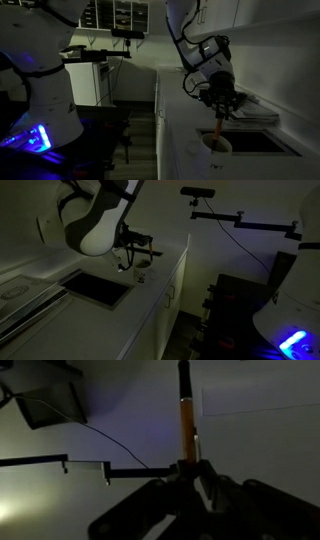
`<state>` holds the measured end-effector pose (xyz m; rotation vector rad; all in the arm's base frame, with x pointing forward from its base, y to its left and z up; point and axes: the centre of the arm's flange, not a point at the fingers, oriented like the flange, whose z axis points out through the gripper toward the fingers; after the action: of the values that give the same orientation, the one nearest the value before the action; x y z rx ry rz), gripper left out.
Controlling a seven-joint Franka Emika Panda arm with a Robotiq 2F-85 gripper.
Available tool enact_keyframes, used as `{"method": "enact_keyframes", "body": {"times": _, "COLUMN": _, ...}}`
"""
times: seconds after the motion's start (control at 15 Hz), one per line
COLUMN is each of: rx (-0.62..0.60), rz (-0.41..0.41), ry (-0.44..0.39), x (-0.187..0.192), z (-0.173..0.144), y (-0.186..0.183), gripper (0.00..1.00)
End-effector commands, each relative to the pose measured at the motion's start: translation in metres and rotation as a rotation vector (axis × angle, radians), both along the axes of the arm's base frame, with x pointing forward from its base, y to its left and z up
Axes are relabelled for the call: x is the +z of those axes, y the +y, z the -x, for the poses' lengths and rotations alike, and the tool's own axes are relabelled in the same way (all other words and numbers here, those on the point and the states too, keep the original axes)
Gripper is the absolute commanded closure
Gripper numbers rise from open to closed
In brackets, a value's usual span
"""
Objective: Put the pen in the cup
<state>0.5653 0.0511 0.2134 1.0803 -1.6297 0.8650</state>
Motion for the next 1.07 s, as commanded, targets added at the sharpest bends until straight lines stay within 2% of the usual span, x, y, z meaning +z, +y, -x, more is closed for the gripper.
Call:
{"method": "enact_keyframes", "body": {"times": 0.0, "rx": -0.034, "rz": 0.040, "ry": -0.022, "x": 0.012, "z": -0.012, "y": 0.014, "gripper": 0.95}}
{"method": "enact_keyframes", "body": {"times": 0.27, "rx": -0.021, "rz": 0.022, "ry": -0.037, "x": 0.024, "z": -0.016, "y": 0.026, "gripper": 0.95}}
{"method": "enact_keyframes", "body": {"times": 0.67, "rx": 0.000, "rz": -0.051, "ry": 0.007, "x": 0.006, "z": -0.013, "y": 0.044, "gripper": 0.95}}
{"method": "enact_keyframes", "body": {"times": 0.73, "rx": 0.000, "rz": -0.061, "ry": 0.021, "x": 0.002, "z": -0.012, "y": 0.046, "gripper": 0.92}}
{"method": "enact_keyframes", "body": {"times": 0.8, "rx": -0.005, "rz": -0.034, "ry": 0.022, "x": -0.004, "z": -0.013, "y": 0.047, "gripper": 0.56}}
{"method": "enact_keyframes", "body": {"times": 0.87, "rx": 0.002, "rz": -0.049, "ry": 0.031, "x": -0.007, "z": -0.013, "y": 0.046, "gripper": 0.56}}
{"method": "enact_keyframes", "body": {"times": 1.0, "rx": 0.007, "rz": -0.065, "ry": 0.024, "x": -0.012, "z": -0.012, "y": 0.045, "gripper": 0.42}}
